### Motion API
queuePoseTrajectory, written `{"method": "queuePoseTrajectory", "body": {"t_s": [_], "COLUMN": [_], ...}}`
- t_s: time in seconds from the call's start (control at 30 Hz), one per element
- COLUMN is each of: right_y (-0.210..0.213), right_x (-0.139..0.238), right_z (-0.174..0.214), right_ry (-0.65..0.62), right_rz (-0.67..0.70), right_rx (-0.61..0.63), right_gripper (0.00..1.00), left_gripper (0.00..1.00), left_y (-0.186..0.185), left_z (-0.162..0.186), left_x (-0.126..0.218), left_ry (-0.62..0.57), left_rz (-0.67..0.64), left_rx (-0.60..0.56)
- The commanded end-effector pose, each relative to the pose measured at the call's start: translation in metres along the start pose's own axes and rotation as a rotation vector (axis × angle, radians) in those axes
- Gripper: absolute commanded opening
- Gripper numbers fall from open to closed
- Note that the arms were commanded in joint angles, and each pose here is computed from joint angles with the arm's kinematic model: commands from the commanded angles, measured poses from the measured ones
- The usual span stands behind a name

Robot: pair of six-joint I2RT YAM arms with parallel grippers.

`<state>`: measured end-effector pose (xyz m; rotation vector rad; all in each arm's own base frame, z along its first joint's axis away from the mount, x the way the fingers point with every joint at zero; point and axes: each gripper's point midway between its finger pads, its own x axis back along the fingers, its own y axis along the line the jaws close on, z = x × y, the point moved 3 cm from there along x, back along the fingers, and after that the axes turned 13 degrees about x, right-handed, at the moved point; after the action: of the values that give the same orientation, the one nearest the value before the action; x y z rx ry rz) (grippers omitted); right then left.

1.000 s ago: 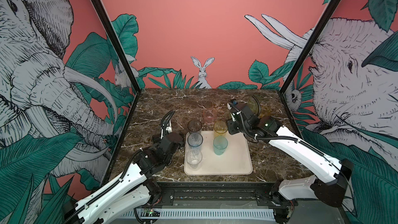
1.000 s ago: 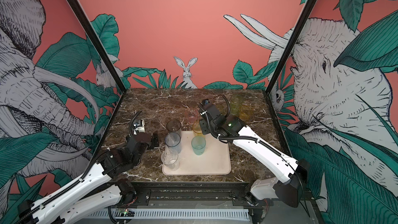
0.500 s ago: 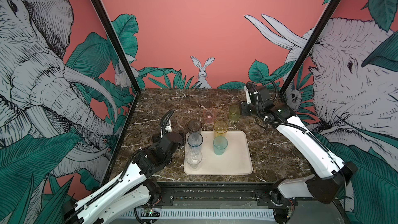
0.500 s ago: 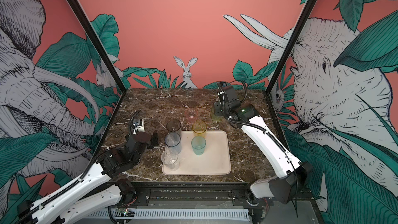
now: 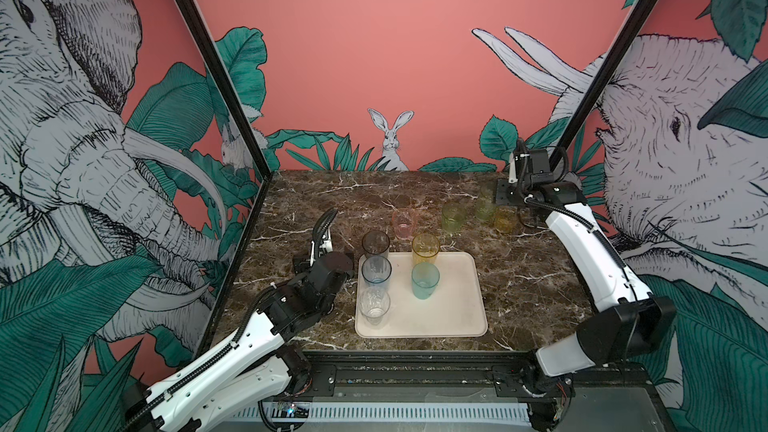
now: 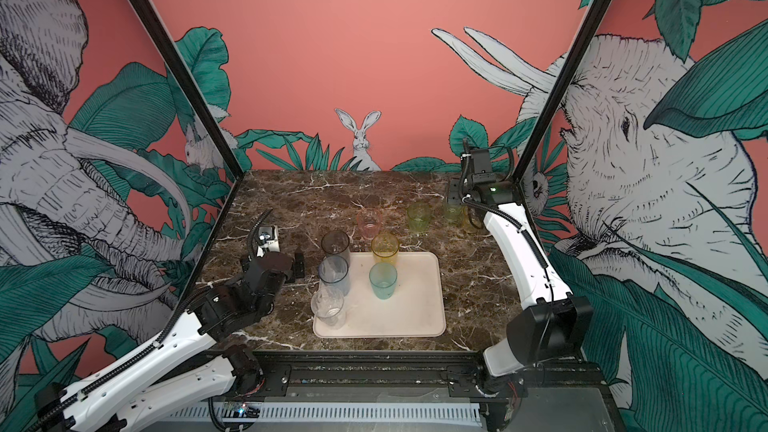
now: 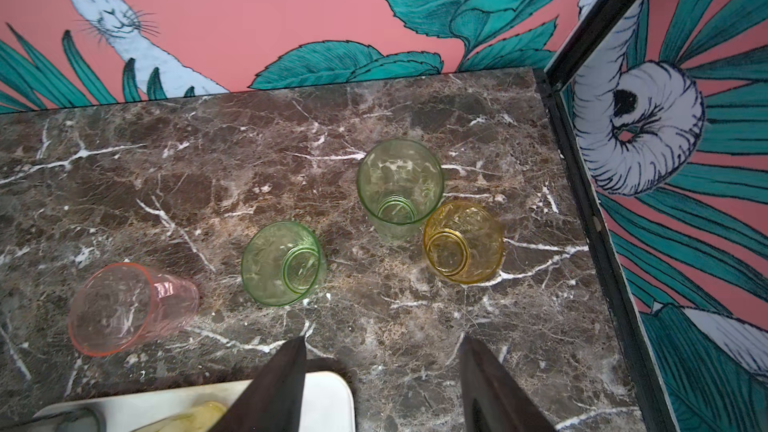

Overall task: Place the glasses into the tray
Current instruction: 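Move the right gripper over the green and yellow glasses farthest from the robot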

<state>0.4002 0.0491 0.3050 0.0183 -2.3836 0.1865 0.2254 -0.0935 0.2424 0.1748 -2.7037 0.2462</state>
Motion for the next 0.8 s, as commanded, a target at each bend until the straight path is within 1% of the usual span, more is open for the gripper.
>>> {"method": "queuePoseTrajectory", "body": {"t_s": [0.0,0.23,0.4,0.77], "right_y": [-0.014,-0.042,-0.052,-0.05], "right_x": [-0.006,-0.041,-0.061,-0.098], "right_z": [-0.011,-0.01,-0.007,-0.004], "right_ry": [-0.019,0.054,0.093,0.174], "right_rz": [-0.005,-0.002,-0.015,-0.06], "right_rx": [-0.048,-0.125,-0.163,-0.179], "right_gripper": [0.62,0.63,0.63,0.64], "left_gripper": [0.98,0.98,0.99,0.99], "left_y": [-0.002,-0.006,-0.003,0.002], "left_z": [-0.017,-0.015,-0.015,-0.015], "left_x": [0.002,-0.002,0.0,0.004], "left_ry": [-0.051,-0.041,-0.043,-0.042], "left_rz": [-0.011,-0.017,-0.021,-0.018], "left_rx": [0.011,-0.013,-0.013,0.005]}}
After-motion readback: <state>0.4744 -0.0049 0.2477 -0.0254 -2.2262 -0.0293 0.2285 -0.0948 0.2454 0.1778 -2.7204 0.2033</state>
